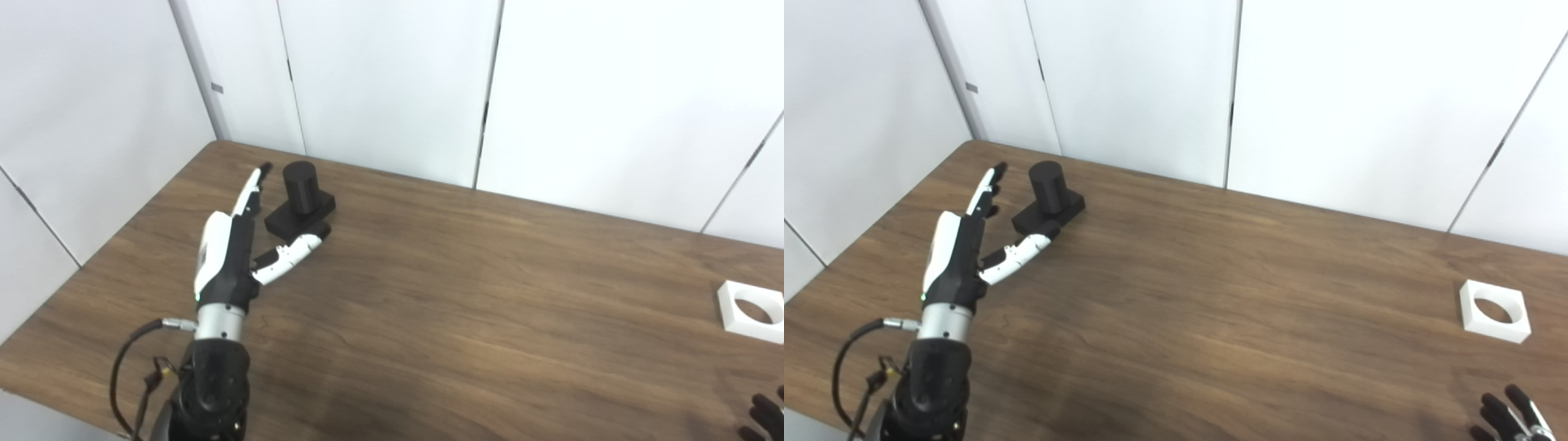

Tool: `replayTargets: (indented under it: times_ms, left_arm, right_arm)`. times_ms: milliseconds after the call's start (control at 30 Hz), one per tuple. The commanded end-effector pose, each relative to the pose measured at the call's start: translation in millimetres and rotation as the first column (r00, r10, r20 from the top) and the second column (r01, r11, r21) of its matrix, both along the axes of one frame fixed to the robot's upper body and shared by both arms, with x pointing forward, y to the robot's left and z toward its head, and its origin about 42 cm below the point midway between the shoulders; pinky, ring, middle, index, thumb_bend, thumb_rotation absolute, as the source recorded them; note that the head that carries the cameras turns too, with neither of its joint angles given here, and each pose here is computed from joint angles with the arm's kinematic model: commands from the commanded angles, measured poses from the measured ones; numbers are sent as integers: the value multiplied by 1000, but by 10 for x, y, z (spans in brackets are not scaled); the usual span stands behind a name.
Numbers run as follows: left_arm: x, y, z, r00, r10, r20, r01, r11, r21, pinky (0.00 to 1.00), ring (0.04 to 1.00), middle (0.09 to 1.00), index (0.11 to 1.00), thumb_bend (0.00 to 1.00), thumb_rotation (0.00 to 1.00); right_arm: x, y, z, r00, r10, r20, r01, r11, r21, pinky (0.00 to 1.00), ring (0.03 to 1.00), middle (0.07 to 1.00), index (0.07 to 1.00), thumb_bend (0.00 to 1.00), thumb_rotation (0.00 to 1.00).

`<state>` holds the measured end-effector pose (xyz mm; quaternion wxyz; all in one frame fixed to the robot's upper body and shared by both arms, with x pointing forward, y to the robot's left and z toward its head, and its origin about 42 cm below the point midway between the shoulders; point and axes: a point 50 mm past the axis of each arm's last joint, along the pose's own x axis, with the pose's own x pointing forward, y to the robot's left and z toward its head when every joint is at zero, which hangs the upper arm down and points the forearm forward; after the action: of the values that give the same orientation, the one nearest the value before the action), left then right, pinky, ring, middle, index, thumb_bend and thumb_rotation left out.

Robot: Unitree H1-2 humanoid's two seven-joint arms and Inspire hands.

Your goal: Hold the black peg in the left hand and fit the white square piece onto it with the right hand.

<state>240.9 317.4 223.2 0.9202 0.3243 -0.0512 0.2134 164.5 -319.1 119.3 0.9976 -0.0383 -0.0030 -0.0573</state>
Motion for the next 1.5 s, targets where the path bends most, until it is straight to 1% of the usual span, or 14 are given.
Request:
replayTargets:
  times_ms: [0, 133, 233, 333, 433, 533, 633, 700, 800, 900, 1100, 1200, 1267, 1467]
  left_arm:
    - [100, 57, 156, 999, 34, 42, -37, 997, 66, 992, 999, 1000, 989, 888, 654]
    - [289, 138, 154, 994, 111, 10, -110, 967, 228, 999, 1000, 977, 958, 925, 698]
    - [418, 197, 141, 985, 172, 7, -165, 931, 326, 1000, 987, 955, 920, 943, 688]
    - [509, 247, 116, 977, 213, 11, -201, 903, 380, 1000, 988, 954, 900, 956, 672]
    - [595, 310, 92, 969, 248, -8, -220, 875, 430, 1000, 998, 965, 892, 954, 681]
    - [670, 377, 45, 963, 269, -24, -227, 853, 469, 1000, 1000, 971, 874, 964, 689]
    - [744, 441, -10, 956, 288, -60, -220, 834, 505, 1000, 1000, 991, 876, 987, 708]
    - [782, 470, -42, 951, 298, -78, -218, 830, 514, 1000, 1000, 996, 878, 994, 710]
    - [834, 520, -88, 946, 307, -107, -211, 830, 516, 1000, 1000, 992, 874, 1000, 702]
    - [866, 557, -130, 941, 310, -136, -199, 831, 520, 1000, 1000, 990, 872, 1000, 731]
    - [926, 589, -224, 923, 329, -197, -205, 857, 473, 1000, 1000, 974, 869, 1000, 753]
    - [971, 609, -262, 915, 337, -224, -201, 860, 470, 1000, 1000, 972, 871, 1000, 764]
    - [1002, 621, -287, 910, 342, -236, -201, 859, 470, 1000, 1000, 974, 870, 1000, 773]
    - [1113, 639, -394, 900, 349, -262, -195, 859, 474, 1000, 996, 964, 859, 1000, 773]
  right_arm:
    - [15, 25, 90, 999, 17, 46, -17, 1000, -6, 761, 883, 859, 889, 577, 1000]
    - [5, 43, 91, 999, 19, 48, -18, 1000, -6, 716, 870, 858, 882, 589, 1000]
    - [-9, 50, 98, 999, 22, 44, -22, 1000, -1, 716, 879, 865, 883, 596, 1000]
    - [-16, 49, 90, 999, 21, 48, -22, 1000, 8, 733, 874, 863, 875, 574, 1000]
    - [-9, 48, 74, 998, 14, 55, -15, 1000, 12, 750, 866, 861, 871, 564, 1000]
    - [-4, 50, 66, 998, 11, 56, -12, 1000, 17, 749, 856, 853, 863, 590, 1000]
    - [2, 63, 70, 998, 13, 54, -14, 1000, 15, 750, 865, 852, 862, 612, 1000]
    - [4, 71, 71, 999, 8, 49, -8, 1000, 12, 747, 870, 857, 867, 630, 1000]
    - [8, 85, 80, 999, 6, 50, -7, 1000, 8, 750, 871, 860, 870, 617, 1000]
    - [15, 90, 70, 998, 8, 55, -8, 1000, 11, 753, 871, 857, 863, 606, 1000]
    - [37, 119, 63, 998, 2, 61, -3, 1000, 18, 745, 860, 855, 862, 589, 1000]
    - [43, 130, 56, 998, -1, 58, 0, 1000, 19, 776, 856, 857, 867, 598, 1000]
    - [46, 139, 54, 998, -3, 57, 1, 1000, 26, 822, 864, 860, 874, 612, 1000]
    - [46, 165, 58, 998, -7, 59, 6, 1000, 22, 848, 895, 868, 883, 638, 1000]
